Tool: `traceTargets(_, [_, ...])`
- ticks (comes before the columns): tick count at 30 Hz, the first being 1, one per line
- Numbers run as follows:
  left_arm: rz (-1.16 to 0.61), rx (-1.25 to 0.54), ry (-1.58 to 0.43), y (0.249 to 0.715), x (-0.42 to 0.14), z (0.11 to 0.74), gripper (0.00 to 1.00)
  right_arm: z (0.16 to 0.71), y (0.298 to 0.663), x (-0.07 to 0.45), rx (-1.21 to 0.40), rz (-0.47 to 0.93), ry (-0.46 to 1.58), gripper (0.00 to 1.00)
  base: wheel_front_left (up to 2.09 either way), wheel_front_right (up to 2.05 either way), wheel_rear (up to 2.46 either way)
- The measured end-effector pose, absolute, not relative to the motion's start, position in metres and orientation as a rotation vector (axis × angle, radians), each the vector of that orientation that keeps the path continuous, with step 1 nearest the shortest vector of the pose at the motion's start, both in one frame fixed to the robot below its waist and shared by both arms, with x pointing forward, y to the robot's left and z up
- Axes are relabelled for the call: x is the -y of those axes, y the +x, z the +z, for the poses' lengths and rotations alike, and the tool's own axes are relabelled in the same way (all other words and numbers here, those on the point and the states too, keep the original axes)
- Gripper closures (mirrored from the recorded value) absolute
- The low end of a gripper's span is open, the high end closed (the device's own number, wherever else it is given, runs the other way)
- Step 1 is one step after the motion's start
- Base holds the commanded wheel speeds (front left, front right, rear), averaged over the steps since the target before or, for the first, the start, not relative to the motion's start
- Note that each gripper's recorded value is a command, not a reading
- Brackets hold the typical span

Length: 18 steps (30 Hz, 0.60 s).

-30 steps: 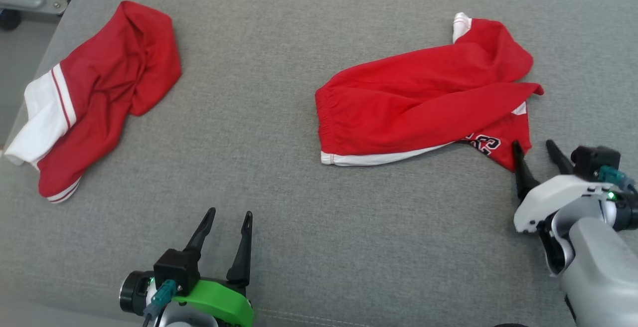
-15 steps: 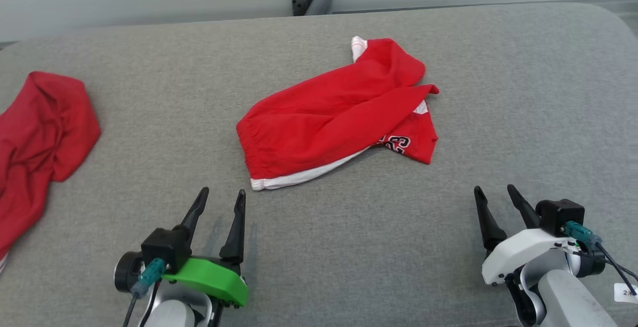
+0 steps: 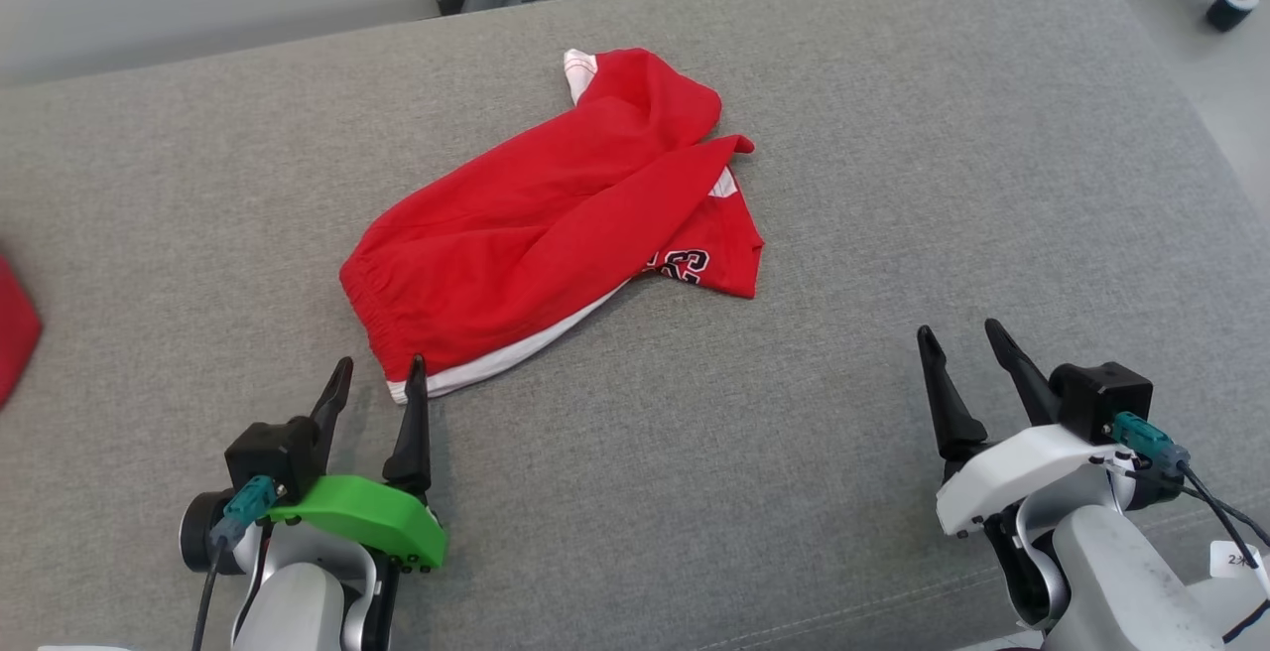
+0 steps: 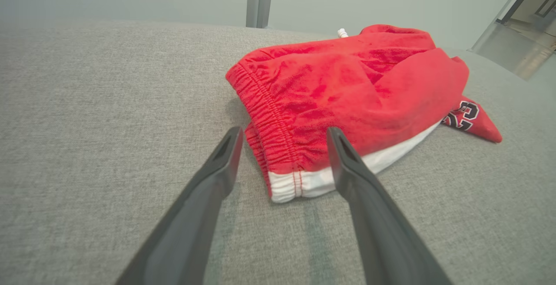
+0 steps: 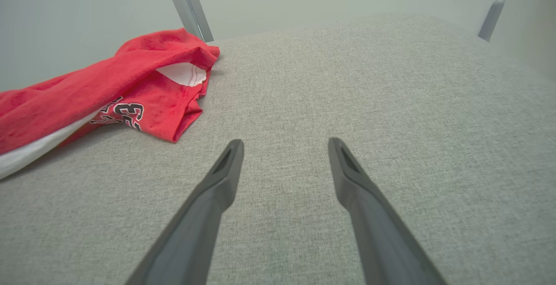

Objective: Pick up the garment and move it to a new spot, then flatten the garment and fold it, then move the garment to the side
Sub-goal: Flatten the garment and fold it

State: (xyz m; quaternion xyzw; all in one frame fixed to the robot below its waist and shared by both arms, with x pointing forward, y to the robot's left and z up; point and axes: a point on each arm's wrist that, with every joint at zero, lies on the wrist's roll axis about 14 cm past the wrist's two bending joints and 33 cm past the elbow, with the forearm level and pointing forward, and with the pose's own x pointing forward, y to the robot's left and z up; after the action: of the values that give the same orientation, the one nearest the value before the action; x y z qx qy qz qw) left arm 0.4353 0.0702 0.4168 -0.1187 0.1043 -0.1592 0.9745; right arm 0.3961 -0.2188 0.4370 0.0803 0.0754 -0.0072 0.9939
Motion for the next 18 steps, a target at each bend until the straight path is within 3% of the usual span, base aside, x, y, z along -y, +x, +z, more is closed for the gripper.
traceTargets(18, [-0.322, -0.301, -0.260, 0.442, -0.061, 0.386, 0.00, 0.429, 0.387, 0.236, -0.174, -0.067, 0.145, 0.00, 0.00, 0.00, 0.00])
